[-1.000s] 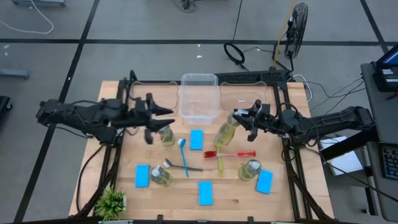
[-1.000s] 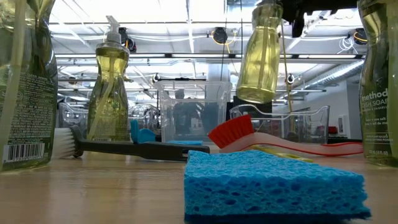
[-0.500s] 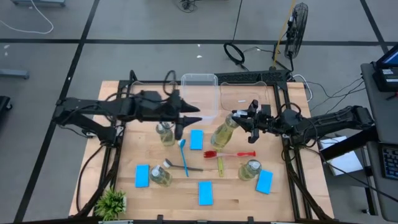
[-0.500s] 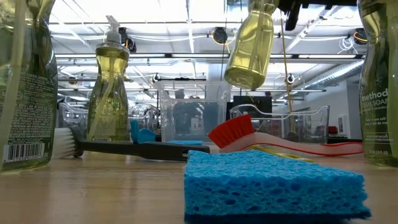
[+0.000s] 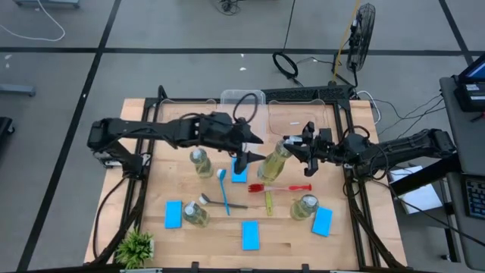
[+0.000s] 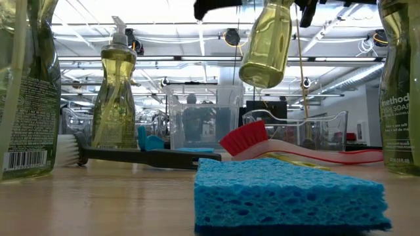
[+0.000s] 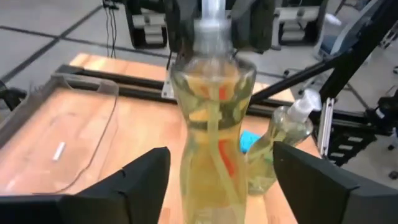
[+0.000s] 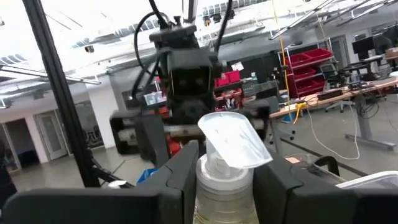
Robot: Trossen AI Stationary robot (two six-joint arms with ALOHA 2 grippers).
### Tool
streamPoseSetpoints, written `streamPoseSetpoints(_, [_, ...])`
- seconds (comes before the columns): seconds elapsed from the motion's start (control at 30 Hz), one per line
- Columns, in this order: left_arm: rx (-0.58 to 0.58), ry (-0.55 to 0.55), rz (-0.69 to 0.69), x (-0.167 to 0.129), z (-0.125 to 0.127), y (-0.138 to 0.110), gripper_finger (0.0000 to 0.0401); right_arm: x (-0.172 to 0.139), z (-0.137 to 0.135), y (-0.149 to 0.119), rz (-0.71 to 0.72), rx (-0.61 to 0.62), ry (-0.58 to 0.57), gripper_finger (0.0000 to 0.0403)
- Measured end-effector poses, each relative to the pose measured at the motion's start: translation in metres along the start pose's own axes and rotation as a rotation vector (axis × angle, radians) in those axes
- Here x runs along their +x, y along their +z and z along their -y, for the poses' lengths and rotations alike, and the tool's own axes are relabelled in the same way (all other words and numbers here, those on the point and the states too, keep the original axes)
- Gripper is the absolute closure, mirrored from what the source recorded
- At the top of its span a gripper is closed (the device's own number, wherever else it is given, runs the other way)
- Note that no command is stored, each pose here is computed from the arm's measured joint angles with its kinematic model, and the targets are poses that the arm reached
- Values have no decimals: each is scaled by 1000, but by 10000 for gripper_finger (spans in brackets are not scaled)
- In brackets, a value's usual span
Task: Pick & Place Kitchen Sink Supplies
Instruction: Put the yellow dish soap into the white bin
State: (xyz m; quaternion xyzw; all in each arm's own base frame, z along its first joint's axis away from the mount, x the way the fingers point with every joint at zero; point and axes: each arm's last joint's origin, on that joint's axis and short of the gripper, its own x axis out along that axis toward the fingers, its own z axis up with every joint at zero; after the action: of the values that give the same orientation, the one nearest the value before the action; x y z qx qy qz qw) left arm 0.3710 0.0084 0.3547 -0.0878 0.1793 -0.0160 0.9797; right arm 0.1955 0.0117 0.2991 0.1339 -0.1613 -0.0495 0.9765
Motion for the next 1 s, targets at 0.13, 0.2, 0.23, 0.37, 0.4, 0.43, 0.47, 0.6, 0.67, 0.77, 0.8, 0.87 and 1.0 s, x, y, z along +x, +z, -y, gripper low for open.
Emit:
streamPoseSetpoints(0.13, [1,-14,11,10,-1,-3,91,0,0,0,0,-7,-2,301])
streamPoseSetpoints(0.2, [2,-19,25,14,-1,-3,84,0,0,0,0,-7,-2,301])
streamPoseSetpoints(0.23, [2,-20,24,15,-2,-4,82,0,0,0,0,-7,-2,301])
streamPoseSetpoints(0.37, [6,-25,62,19,-2,-2,75,0,0,0,0,-6,-2,301])
streamPoseSetpoints(0.4, [5,-25,62,20,-2,-2,75,0,0,0,1,-6,-2,301])
streamPoseSetpoints(0.43, [5,-24,62,20,-3,-2,75,0,0,0,1,-6,-3,301])
streamPoseSetpoints(0.47, [4,-22,62,22,-4,-3,75,0,0,0,1,-7,-3,301])
streamPoseSetpoints(0.6, [-3,-18,55,25,-5,-5,75,0,0,0,3,-6,-3,301])
streamPoseSetpoints(0.67, [-6,-19,61,29,-6,-6,75,0,0,0,6,-5,-2,301])
streamPoseSetpoints(0.77, [-18,-15,40,36,-7,-12,75,0,0,1,10,-4,-1,301])
streamPoseSetpoints(0.8, [-18,-16,54,39,-8,-12,75,1,0,0,12,-4,-1,301])
streamPoseSetpoints(0.87, [-25,-16,61,40,-9,-12,75,2,0,-1,11,-4,0,301])
streamPoseSetpoints(1.0, [-36,-16,54,44,-10,-15,75,6,0,-5,12,-4,0,301])
